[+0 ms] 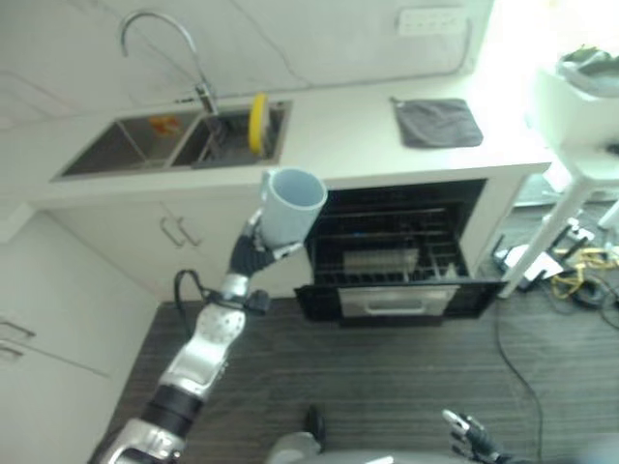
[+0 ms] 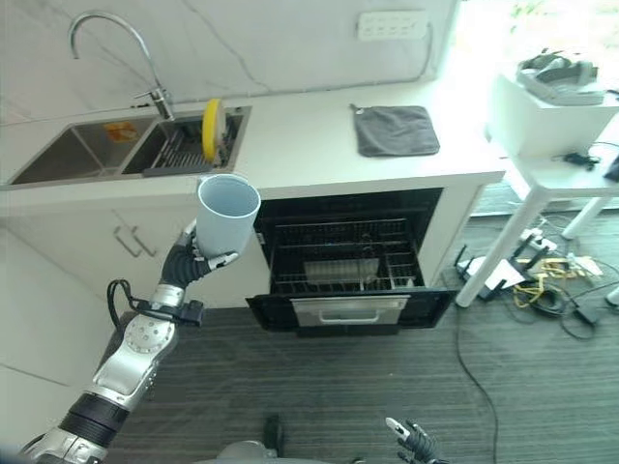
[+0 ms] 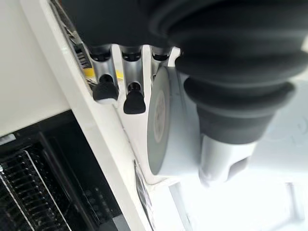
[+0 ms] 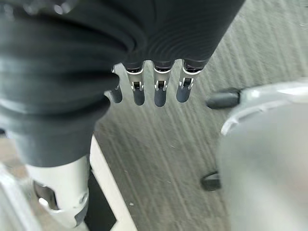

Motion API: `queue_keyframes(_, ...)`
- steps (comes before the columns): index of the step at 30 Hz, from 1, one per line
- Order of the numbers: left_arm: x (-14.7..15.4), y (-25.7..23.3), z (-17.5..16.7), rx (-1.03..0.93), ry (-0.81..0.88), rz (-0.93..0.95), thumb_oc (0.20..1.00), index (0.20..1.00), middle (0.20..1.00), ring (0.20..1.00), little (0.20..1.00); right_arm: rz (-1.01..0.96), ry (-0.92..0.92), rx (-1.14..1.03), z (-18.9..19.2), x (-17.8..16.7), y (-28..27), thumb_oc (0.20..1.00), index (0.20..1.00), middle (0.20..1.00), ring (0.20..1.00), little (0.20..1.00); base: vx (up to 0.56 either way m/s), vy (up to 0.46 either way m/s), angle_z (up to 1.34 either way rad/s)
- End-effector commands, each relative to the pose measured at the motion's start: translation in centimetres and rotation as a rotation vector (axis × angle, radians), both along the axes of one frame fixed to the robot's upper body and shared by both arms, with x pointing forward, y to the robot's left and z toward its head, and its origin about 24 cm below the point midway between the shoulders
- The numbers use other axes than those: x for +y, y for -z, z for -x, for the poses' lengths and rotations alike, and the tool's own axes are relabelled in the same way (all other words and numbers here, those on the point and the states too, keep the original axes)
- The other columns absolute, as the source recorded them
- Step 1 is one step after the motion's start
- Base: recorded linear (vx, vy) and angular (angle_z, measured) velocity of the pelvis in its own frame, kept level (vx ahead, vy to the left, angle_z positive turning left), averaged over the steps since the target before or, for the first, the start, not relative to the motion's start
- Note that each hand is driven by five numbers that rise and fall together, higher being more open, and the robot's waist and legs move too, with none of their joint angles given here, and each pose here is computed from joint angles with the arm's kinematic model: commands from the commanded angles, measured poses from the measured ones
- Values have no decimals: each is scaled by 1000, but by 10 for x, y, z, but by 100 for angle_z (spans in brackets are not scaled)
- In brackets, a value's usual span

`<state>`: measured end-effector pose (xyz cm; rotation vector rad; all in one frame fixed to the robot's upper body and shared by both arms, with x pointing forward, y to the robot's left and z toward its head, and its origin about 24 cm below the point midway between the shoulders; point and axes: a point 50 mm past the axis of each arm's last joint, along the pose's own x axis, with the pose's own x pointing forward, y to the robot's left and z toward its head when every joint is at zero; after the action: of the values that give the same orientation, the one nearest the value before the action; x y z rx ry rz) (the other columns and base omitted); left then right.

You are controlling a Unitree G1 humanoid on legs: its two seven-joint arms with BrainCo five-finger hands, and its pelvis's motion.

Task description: Place the dishes in the dishwasher.

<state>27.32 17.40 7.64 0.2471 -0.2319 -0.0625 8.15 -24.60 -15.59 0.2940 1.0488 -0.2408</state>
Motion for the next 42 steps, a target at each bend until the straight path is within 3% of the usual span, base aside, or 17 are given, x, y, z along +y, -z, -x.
queue_keyframes(1,6,-41,-2,-212,27,-3,200,200,200,200,200,38,-40,-20,-7,1,-1,1000,1000,1000,1000,1000,275,382,-16)
queue_keyframes(15,6,-40,-11,-212,28,-45,200,200,200,200,200,34,-11,-61,-6,12,-1,1000,1000,1000,1000,1000,102,138,5)
queue_keyframes(22,9,-53,-12,-247,-12,-107,200,200,200,200,200,20,-105,-16,-4,12,1,1000,1000,1000,1000,1000,33,-428,-10)
queue_keyframes(29,17,-50,-6,-231,-78,-31,200,200,200,200,200,66,-109,0,0,0,-2,1000,1000,1000,1000,1000,-5,-409,16)
queue_keyframes(35,15,-51,-7,-254,-50,-22,200,200,200,200,200,109,-56,15,6,-15,-4,1000,1000,1000,1000,1000,-40,-68,-10)
queue_keyframes(42,15,-44,-7,-236,-60,-19,200,200,200,200,200,80,17,33,22,-4,1,1000,1000,1000,1000,1000,9,5,-13)
